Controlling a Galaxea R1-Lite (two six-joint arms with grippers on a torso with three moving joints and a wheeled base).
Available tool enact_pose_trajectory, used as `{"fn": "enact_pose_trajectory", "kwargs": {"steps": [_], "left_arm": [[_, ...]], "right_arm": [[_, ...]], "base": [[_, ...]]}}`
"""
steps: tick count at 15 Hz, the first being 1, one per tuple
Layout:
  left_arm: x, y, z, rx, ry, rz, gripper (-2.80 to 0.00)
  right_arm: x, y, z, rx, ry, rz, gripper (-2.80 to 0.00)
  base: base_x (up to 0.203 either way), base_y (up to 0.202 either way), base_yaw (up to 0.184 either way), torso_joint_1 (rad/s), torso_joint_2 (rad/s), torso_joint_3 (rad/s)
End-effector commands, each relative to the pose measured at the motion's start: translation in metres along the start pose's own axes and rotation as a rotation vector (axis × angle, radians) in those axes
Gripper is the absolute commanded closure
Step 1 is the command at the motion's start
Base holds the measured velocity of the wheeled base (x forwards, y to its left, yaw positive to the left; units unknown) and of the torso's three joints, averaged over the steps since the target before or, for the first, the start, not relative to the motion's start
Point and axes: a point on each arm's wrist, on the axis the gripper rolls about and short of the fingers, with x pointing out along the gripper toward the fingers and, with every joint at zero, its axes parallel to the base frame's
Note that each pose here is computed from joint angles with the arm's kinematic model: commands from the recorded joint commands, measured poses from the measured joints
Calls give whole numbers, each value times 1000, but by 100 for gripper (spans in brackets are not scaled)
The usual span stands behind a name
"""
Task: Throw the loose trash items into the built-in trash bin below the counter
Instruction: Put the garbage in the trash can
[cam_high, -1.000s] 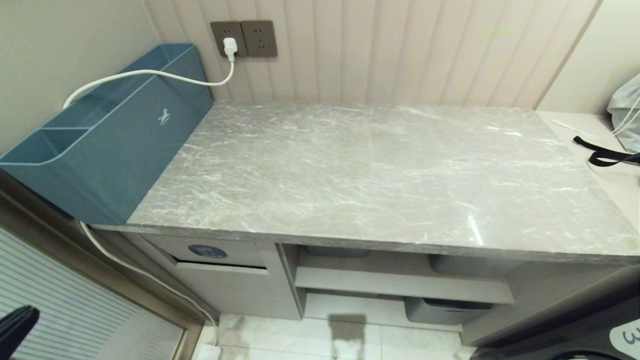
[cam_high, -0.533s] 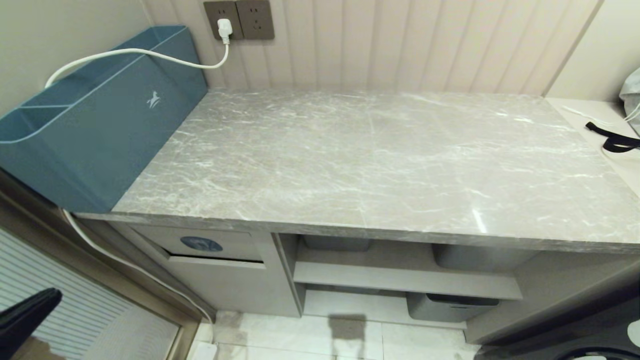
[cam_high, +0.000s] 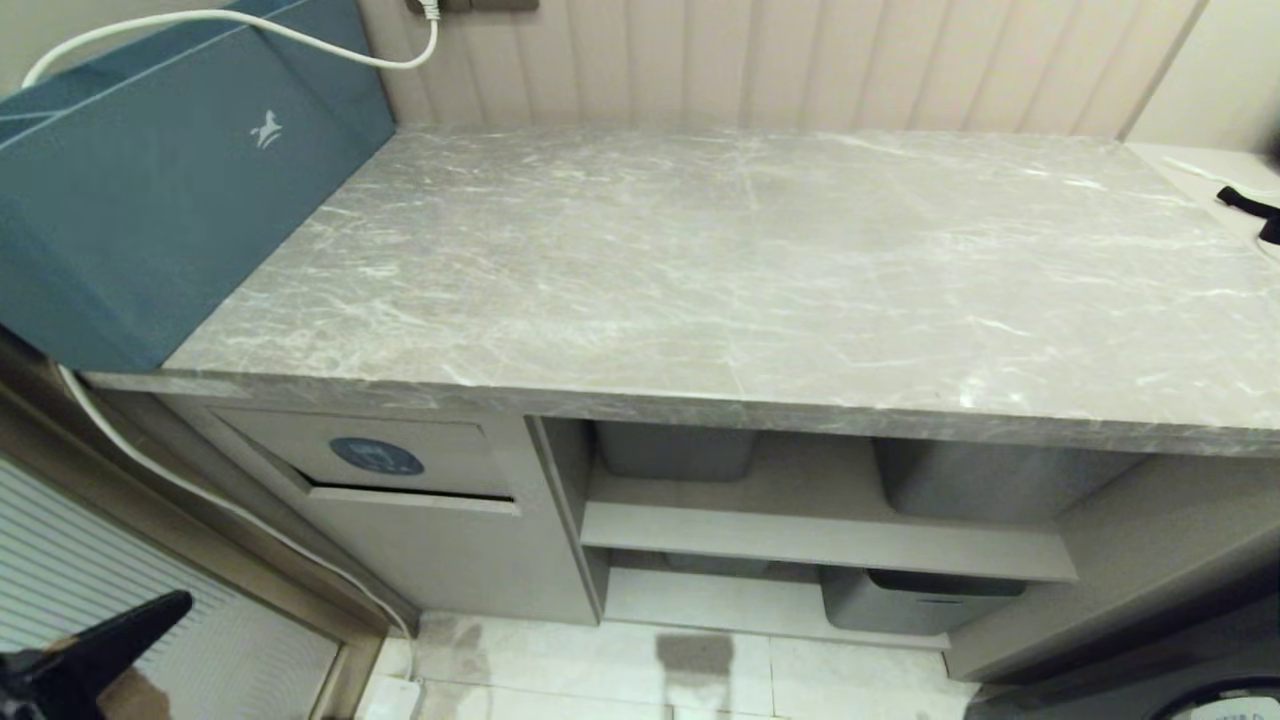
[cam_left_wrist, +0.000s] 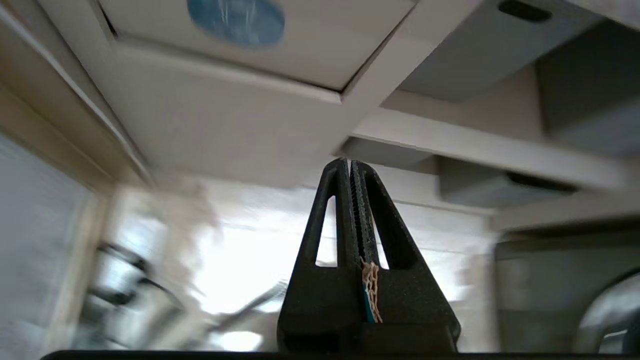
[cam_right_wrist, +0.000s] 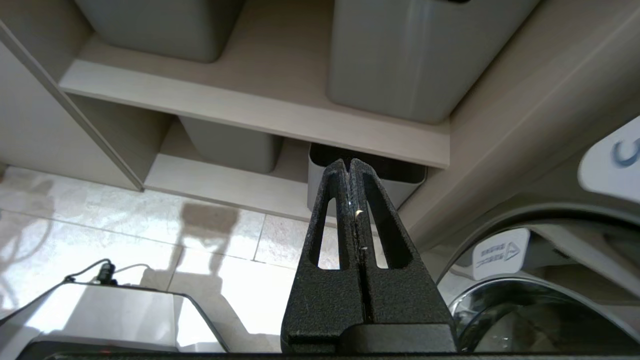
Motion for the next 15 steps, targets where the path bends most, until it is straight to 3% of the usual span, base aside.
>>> {"fn": "enact_pose_trajectory", "kwargs": {"steps": [1, 3, 5, 11, 12, 15], "left_arm": [[17, 7, 4, -182, 67, 19, 0], [28, 11, 5, -310, 102, 30, 0], [38, 15, 8, -481, 94, 33, 0], [65, 26, 26, -1005, -103, 28, 0], [71, 29, 26, -1039, -125, 48, 0], [90, 37, 30, -1049, -184, 22, 0]], "right_arm": [[0, 0, 0, 1, 3, 1, 0], [0, 0, 0, -2, 4, 1, 0], [0, 0, 0, 3, 4, 1, 0], [0, 0, 0, -6, 4, 3, 0], [0, 0, 0, -6, 4, 3, 0], [0, 0, 0, -9, 4, 3, 0]], "base": [[0, 0, 0, -234, 520, 300], [0, 0, 0, -222, 506, 286], [0, 0, 0, -216, 512, 290], [0, 0, 0, -199, 489, 284], [0, 0, 0, -186, 474, 290], [0, 0, 0, -173, 466, 296]]}}
